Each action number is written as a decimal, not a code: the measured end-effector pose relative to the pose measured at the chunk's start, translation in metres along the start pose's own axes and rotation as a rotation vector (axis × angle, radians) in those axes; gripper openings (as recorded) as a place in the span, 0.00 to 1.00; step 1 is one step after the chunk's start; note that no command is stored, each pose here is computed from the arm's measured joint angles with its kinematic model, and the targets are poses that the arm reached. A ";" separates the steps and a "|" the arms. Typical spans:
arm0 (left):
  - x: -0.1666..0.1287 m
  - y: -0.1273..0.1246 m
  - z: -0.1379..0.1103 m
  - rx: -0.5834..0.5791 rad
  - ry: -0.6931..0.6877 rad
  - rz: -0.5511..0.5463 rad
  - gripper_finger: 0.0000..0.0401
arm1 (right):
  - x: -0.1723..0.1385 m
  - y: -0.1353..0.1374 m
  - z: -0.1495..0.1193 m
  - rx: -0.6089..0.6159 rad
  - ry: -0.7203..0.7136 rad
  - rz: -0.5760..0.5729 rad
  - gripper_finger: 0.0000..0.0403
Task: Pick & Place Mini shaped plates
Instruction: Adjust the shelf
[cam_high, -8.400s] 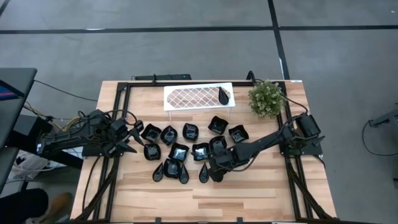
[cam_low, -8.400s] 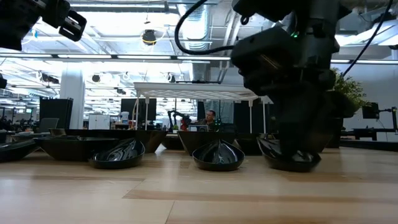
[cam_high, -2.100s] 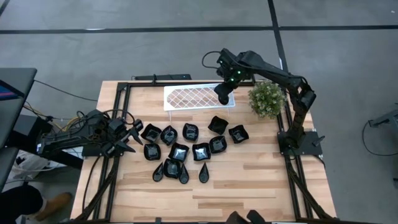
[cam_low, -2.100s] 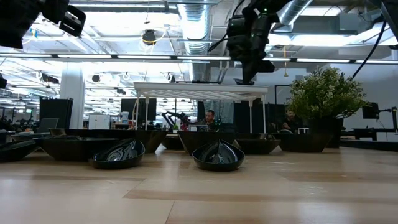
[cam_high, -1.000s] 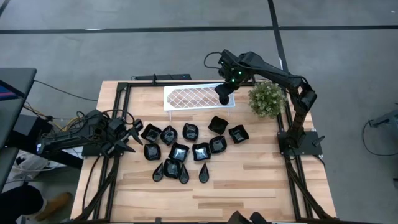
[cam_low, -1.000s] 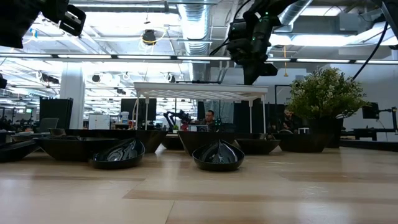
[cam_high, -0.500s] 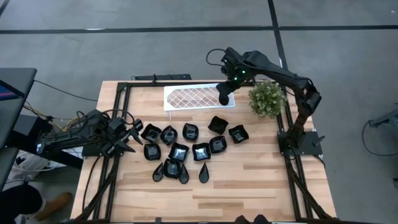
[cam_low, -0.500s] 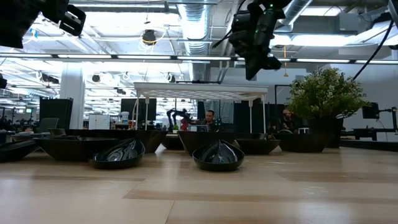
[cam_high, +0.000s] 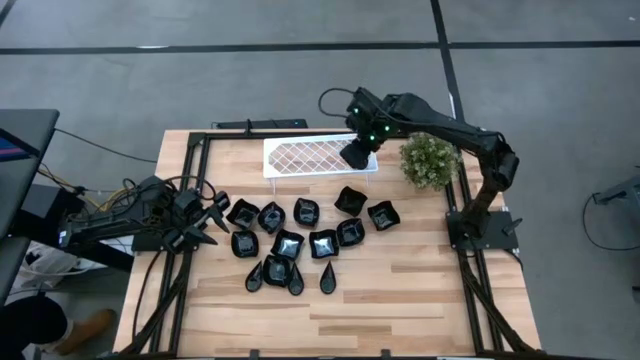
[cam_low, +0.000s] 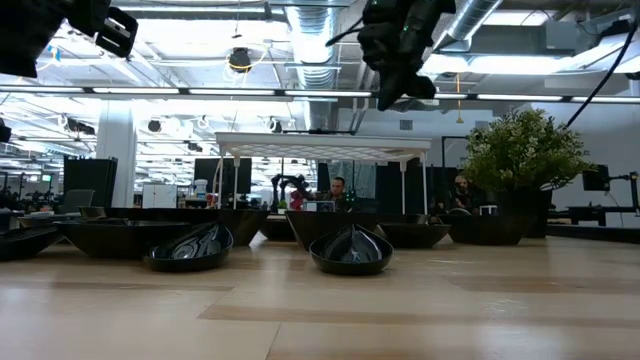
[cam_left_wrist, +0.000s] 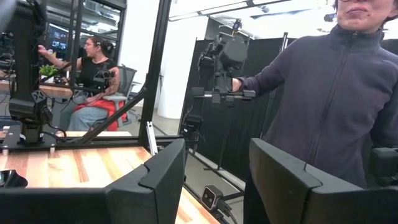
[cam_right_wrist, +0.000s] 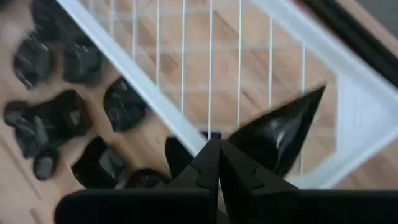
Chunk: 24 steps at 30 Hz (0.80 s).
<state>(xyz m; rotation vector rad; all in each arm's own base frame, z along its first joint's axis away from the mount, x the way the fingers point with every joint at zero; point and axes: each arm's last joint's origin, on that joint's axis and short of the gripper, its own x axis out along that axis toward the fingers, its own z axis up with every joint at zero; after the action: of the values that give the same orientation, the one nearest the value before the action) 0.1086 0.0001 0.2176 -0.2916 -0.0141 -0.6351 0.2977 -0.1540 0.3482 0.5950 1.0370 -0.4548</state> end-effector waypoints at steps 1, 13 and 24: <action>0.000 0.000 0.000 0.001 0.000 -0.001 0.45 | -0.002 0.005 -0.003 -0.003 0.004 -0.015 0.00; 0.000 0.000 0.001 0.006 -0.005 -0.002 0.45 | -0.056 0.050 -0.057 0.073 -0.059 -0.153 0.00; 0.000 0.000 0.001 0.007 -0.006 -0.003 0.45 | -0.088 0.073 -0.100 0.131 -0.082 -0.166 0.00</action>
<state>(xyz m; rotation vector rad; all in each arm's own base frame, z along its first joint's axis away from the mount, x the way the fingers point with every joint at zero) 0.1085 0.0001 0.2185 -0.2871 -0.0224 -0.6366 0.2371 -0.0272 0.4067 0.6043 0.9873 -0.6917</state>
